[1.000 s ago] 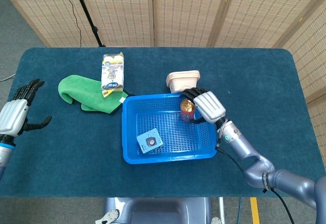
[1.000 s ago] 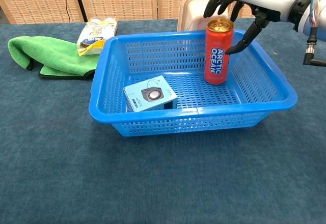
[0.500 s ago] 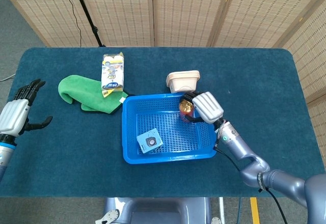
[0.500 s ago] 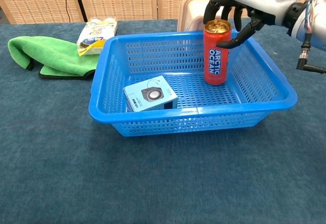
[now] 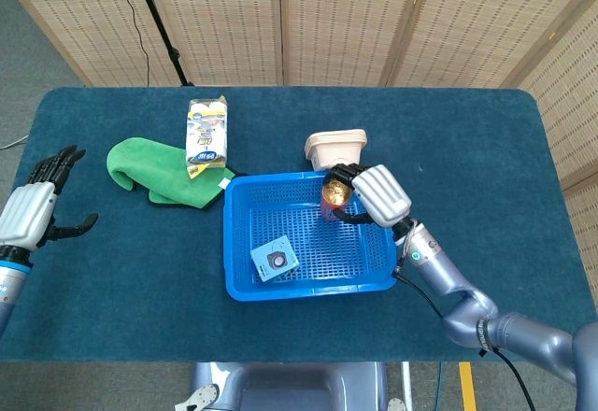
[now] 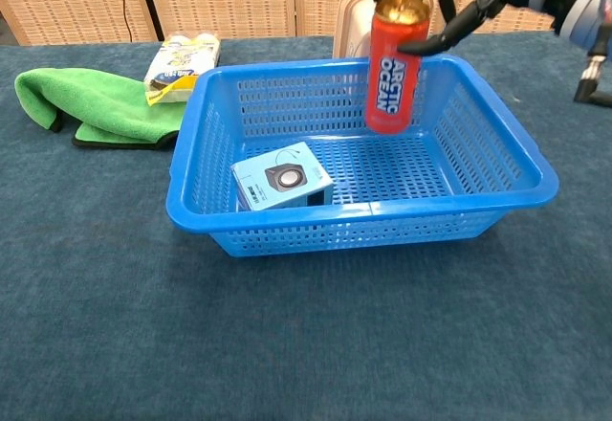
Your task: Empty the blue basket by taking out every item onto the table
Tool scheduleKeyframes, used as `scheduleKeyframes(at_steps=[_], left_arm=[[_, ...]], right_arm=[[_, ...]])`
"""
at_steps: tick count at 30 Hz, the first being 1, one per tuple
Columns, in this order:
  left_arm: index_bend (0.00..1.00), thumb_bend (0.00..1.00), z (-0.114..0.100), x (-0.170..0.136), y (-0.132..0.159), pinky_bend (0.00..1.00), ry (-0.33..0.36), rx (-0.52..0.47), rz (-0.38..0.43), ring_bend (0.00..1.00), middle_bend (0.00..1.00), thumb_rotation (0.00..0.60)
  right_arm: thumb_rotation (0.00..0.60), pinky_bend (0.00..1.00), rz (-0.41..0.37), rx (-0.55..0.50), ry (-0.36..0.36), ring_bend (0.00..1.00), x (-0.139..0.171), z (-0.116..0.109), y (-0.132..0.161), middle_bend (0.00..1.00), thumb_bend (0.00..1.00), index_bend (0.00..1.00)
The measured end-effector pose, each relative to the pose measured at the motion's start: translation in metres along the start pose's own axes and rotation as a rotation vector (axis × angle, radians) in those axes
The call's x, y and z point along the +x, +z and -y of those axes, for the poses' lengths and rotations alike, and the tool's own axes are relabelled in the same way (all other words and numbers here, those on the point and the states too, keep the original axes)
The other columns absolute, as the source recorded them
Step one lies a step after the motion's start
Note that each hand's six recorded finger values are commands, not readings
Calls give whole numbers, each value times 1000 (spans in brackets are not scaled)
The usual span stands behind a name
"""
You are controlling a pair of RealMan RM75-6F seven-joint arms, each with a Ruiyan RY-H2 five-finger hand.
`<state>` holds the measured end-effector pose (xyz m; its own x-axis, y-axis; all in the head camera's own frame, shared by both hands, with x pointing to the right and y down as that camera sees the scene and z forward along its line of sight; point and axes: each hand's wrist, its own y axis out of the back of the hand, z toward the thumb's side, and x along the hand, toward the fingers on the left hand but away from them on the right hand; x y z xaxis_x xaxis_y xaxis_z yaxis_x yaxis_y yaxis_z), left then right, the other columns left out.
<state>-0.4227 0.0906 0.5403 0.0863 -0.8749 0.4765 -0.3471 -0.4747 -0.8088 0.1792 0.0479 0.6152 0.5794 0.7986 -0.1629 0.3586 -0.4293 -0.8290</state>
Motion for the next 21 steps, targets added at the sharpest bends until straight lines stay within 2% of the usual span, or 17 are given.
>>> scheduleKeyframes(at_steps=[4,7,10,14,17,21], left_arm=[[0,274,1,0,1,0,-4,3,0,0,0,600],[0,274,2,0,2,0,-6,7,2,0,0,600],[0,274,4,-1,3,0,-9,13,5,0,0,600],[0,274,6,0,5,0,-16,21,9,0,0,600],[0,274,8,0,6,0,-18,25,12,0,0,600],[0,274,9,0,7,0,-20,27,13,0,0,600]], right_arm=[[600,608,-12,3,-51,558,2,-30,5,569,905,541],[600,607,-9,16,-113,560,3,-63,5,570,906,539],[600,608,8,29,-161,560,7,-94,1,570,914,538],[600,608,70,66,-230,560,16,-137,-16,570,925,538],[600,607,138,80,-227,560,23,-143,-36,570,926,539],[600,607,197,116,-201,559,31,-137,-62,574,930,541]])
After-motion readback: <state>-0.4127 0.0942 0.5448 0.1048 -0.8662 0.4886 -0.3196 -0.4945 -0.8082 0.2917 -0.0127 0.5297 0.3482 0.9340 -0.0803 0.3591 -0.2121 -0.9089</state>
